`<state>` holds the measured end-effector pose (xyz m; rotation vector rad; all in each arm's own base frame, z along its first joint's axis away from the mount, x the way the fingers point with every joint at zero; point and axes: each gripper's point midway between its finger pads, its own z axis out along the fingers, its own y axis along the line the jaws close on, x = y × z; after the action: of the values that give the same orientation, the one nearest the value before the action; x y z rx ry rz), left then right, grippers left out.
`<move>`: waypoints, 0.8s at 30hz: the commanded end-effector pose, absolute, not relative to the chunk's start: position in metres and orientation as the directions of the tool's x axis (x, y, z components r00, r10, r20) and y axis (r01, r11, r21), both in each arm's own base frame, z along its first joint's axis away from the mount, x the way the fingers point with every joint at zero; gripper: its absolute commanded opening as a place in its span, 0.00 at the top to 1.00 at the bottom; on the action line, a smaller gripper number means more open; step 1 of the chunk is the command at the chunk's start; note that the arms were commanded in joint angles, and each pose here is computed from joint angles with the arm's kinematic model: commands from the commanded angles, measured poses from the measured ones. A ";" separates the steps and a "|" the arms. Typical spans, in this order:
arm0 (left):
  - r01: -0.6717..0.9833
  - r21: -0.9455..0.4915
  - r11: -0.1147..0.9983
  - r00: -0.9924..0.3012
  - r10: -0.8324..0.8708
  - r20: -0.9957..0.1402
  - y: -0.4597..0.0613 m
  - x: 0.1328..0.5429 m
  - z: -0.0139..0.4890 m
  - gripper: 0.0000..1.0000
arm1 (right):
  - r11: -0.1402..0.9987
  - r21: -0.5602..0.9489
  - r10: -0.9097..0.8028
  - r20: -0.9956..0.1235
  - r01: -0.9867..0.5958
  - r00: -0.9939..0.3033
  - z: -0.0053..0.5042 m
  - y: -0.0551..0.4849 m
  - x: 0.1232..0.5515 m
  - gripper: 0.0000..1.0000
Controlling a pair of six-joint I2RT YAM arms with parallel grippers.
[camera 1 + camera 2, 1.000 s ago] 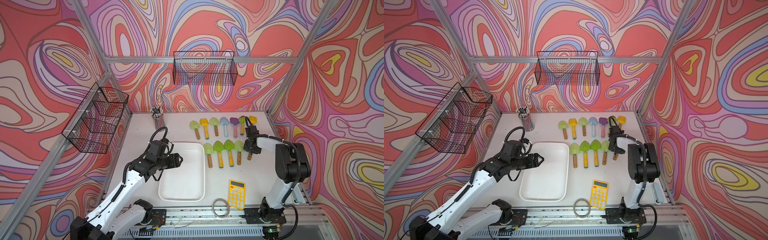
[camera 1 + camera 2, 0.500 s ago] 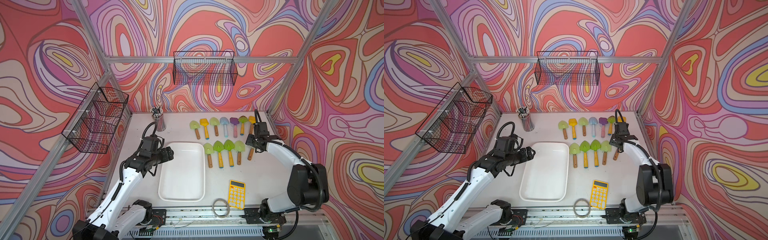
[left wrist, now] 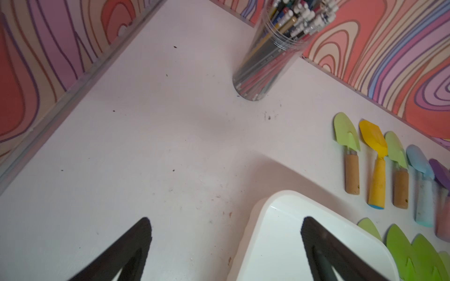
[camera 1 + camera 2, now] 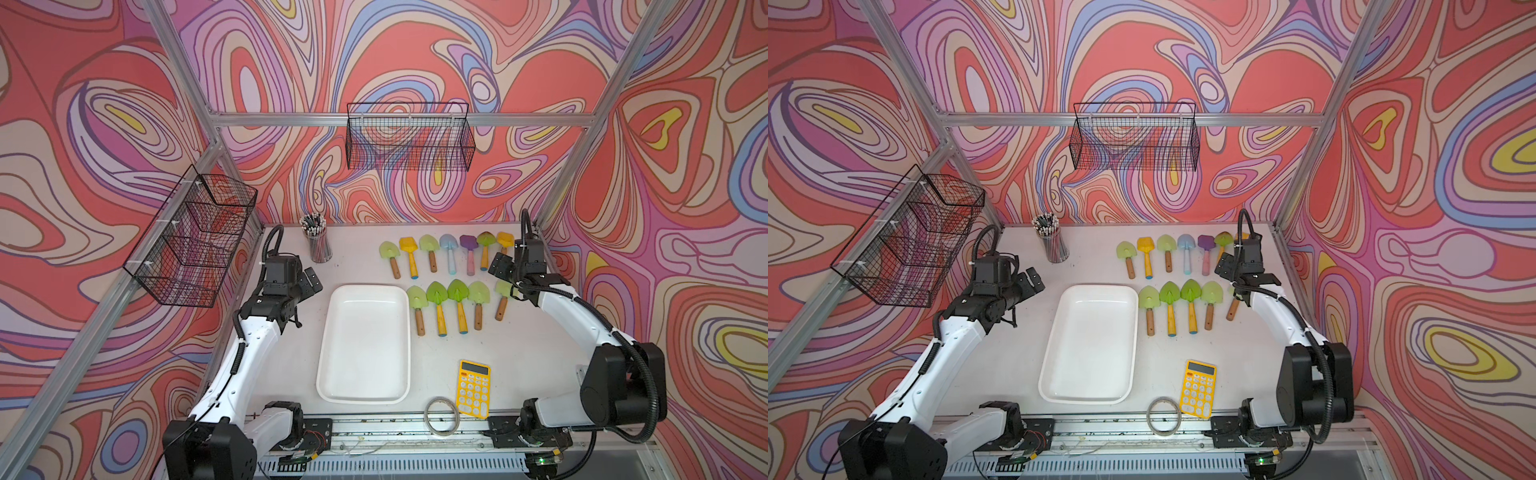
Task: Take the shovel out of the storage box
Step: Reset both arms
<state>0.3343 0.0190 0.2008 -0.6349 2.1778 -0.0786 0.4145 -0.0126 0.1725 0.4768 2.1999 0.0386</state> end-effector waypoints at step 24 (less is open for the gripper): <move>-0.337 -0.081 0.938 -0.285 -0.183 -0.941 0.051 0.340 0.116 0.00 | 0.986 -0.045 0.021 -0.921 0.160 -0.389 0.152 -0.002 0.396 0.03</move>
<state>0.3115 0.0572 0.0771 -0.4832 2.0392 0.2031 0.3886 -0.0014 0.1361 0.1817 2.0551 -0.1134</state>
